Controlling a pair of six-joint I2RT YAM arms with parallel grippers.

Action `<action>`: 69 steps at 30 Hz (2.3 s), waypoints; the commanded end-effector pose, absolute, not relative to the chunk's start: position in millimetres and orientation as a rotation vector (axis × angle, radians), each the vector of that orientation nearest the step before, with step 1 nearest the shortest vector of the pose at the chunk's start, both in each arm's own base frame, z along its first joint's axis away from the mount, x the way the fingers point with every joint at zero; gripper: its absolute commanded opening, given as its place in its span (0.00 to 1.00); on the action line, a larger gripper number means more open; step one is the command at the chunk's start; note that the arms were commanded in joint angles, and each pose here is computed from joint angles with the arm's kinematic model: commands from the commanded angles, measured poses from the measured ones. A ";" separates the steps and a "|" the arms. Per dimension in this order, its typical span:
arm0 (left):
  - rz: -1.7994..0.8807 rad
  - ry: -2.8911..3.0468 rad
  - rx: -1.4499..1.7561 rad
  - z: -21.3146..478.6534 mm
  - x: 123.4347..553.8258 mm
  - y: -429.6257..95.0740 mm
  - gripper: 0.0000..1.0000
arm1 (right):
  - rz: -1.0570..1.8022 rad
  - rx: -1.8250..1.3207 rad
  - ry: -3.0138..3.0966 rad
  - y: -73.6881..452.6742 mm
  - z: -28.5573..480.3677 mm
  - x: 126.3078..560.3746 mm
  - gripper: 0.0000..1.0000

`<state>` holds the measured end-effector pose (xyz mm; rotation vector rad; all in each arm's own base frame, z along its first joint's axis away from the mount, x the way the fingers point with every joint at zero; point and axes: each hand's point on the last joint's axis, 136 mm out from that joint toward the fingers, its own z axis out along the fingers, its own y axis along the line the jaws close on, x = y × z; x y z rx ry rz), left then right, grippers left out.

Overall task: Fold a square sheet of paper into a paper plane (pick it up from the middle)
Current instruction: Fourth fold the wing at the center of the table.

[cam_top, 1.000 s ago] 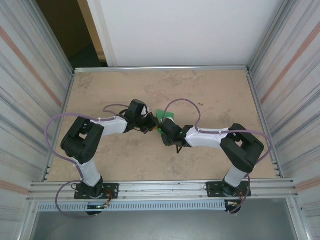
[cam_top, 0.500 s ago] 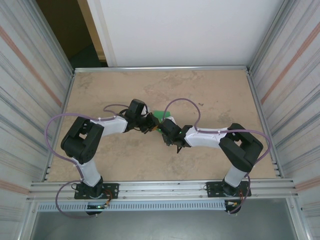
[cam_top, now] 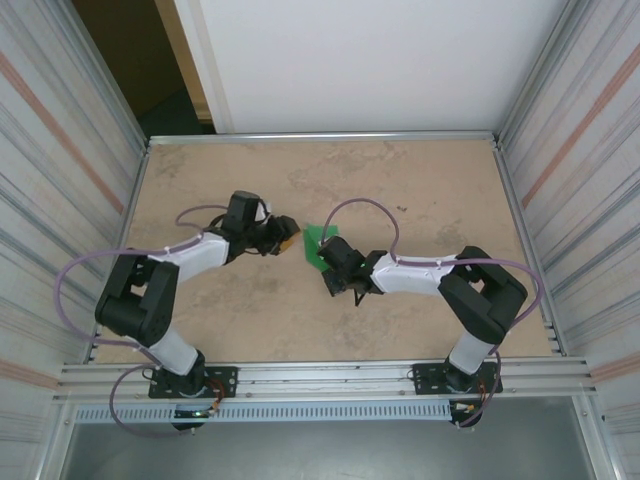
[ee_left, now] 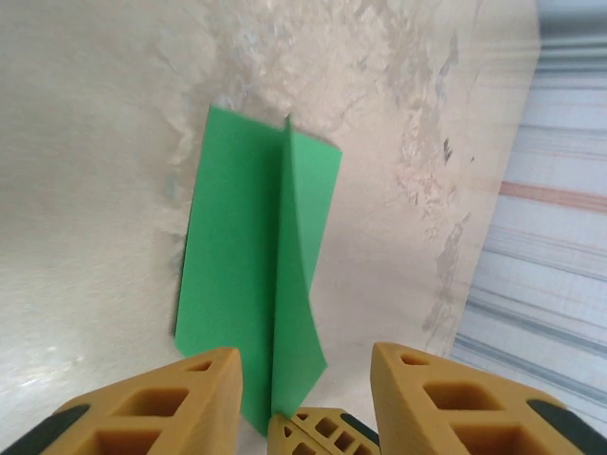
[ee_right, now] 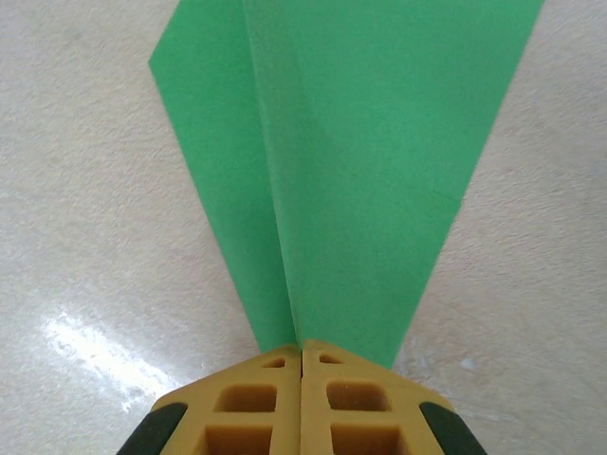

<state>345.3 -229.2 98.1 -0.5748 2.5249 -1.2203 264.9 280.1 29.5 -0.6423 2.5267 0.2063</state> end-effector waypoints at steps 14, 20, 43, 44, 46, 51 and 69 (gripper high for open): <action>-1.352 2.492 -0.447 72.3 318.7 -251.4 0.44 | 0.873 -0.562 2.541 286.5 47.7 259.6 0.03; -1.367 2.489 -0.331 71.4 317.0 -270.0 0.44 | 1.034 -0.501 2.567 286.7 45.8 263.3 0.02; -1.417 2.485 -0.134 65.0 326.8 -302.2 0.48 | 1.204 -0.390 2.574 278.0 39.9 271.5 0.03; -1.421 2.482 -0.127 65.6 327.2 -303.4 0.49 | 1.202 -0.386 2.577 277.6 38.7 271.3 0.03; -1.421 2.481 -0.117 64.7 326.8 -304.0 0.51 | 1.202 -0.384 2.580 277.7 37.5 271.4 0.03; -1.405 2.496 -0.108 58.4 326.2 -303.0 0.52 | 1.202 -0.377 2.580 277.9 36.4 273.1 0.03; -1.246 2.672 -0.269 20.5 318.8 -288.0 0.53 | 1.200 -0.335 2.597 275.2 38.5 272.7 0.17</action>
